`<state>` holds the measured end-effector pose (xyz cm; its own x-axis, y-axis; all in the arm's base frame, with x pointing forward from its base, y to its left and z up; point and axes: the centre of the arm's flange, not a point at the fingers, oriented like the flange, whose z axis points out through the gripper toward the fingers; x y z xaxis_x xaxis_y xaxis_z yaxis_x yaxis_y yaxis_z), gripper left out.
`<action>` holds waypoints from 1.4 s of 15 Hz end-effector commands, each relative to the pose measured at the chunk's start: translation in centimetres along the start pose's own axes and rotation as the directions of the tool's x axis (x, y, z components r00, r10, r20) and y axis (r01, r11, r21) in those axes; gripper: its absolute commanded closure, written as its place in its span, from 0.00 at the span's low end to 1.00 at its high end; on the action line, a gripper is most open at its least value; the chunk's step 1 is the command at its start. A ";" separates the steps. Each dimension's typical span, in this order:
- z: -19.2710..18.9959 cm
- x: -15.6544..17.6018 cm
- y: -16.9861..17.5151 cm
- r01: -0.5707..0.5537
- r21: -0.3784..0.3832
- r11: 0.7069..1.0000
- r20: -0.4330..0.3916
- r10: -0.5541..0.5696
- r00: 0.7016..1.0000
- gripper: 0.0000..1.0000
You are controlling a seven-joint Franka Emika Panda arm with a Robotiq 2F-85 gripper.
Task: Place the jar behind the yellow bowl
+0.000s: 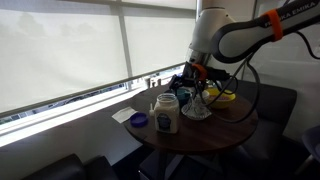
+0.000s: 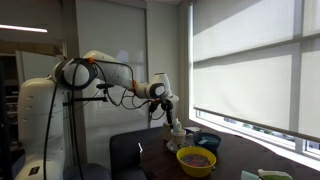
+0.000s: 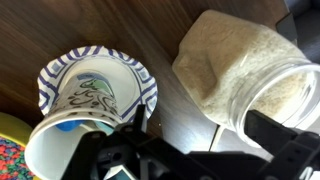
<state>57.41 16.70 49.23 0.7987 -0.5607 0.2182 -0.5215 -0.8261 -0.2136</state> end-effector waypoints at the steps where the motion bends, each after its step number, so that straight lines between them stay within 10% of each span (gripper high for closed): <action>1: 0.9 1.4 -2.0 -0.025 -0.007 1.000 0.032 0.025 0.999 0.00; 4: 2.5 1.5 -2.3 -0.013 -0.058 0.998 0.096 0.019 0.995 0.04; 5: 3.0 1.3 -2.3 -0.010 -0.072 0.997 0.110 0.017 0.994 0.25; 16: 1.7 1.5 -3.6 0.014 -0.100 0.995 0.141 0.000 0.990 0.94; 21: 0.3 1.3 -3.9 0.053 -0.052 0.997 0.175 -0.043 0.984 0.97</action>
<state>60.19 18.58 48.73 0.8394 -0.5357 0.0922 -0.5277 -0.8437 -0.0979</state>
